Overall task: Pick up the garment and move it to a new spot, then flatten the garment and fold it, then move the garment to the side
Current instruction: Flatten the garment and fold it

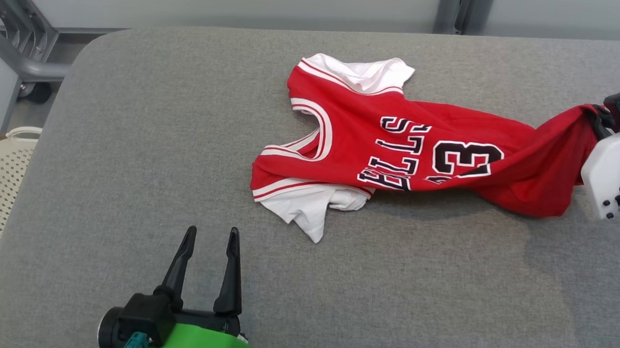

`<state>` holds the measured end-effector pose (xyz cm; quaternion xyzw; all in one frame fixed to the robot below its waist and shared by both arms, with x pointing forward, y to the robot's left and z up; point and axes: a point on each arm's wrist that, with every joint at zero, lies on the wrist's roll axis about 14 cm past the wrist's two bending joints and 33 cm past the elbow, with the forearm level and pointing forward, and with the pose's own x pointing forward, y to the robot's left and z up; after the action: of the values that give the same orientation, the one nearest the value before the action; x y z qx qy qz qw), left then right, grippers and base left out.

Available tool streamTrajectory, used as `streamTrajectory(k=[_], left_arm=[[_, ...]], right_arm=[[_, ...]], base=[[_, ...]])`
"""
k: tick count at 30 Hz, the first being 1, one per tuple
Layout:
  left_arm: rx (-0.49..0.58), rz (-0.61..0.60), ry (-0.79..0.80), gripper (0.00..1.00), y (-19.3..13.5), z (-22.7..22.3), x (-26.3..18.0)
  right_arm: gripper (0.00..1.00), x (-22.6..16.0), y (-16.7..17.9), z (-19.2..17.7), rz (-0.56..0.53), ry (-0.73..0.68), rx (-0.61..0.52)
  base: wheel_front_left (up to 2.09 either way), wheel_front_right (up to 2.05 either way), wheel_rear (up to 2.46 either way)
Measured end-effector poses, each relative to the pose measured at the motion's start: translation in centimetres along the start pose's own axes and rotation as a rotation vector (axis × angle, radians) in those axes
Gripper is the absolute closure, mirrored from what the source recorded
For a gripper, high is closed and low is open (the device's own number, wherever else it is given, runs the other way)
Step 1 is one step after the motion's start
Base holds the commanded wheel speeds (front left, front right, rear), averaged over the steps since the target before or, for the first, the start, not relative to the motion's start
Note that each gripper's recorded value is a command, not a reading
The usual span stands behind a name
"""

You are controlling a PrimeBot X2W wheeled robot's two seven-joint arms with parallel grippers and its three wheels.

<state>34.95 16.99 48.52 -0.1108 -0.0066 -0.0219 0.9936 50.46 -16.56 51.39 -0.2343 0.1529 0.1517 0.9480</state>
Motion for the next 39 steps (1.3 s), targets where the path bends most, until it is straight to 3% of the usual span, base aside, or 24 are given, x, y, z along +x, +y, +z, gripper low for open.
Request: streamTrajectory(k=[9,10,11,12,19,25,30,33,39], left_arm=[[0.015,0.059,0.003,0.00,1.8,0.2,-0.3],[0.017,0.068,0.004,0.00,2.0,0.2,-0.4],[0.019,0.077,0.007,0.00,2.3,0.1,-0.5],[0.020,0.086,0.009,0.00,2.5,0.1,-0.6],[0.029,0.129,0.030,0.00,3.7,-0.4,-1.0],[0.051,0.112,0.052,0.00,3.4,-1.1,-0.8],[0.078,0.112,0.015,0.00,3.3,0.1,-0.3],[0.073,0.148,-0.007,0.00,4.0,0.7,-0.1],[0.051,0.156,-0.005,0.00,4.0,0.4,0.0]], right_arm=[[1.00,7.1,2.0,-1.4,0.082,0.115,-0.011],[0.96,7.7,2.2,-1.8,0.088,0.129,-0.011],[0.60,8.3,2.5,-1.9,0.095,0.133,-0.011],[0.00,8.8,2.9,-1.9,0.103,0.136,-0.010],[0.00,11.5,3.3,-0.6,0.106,0.064,0.018],[0.00,11.2,1.9,1.4,0.068,-0.050,0.055],[0.00,9.1,0.5,4.3,0.020,-0.225,0.143],[0.00,7.2,1.5,4.5,0.027,-0.303,0.244],[0.00,2.9,1.2,3.7,-0.031,-0.393,0.334]], base=[[0.00,0.00,0.00],[0.00,0.00,0.00],[0.00,0.00,0.00],[0.00,0.00,0.00],[0.00,0.00,0.00],[0.00,0.00,0.00],[0.00,0.00,0.00],[0.00,0.00,0.00],[0.00,0.00,0.00]])
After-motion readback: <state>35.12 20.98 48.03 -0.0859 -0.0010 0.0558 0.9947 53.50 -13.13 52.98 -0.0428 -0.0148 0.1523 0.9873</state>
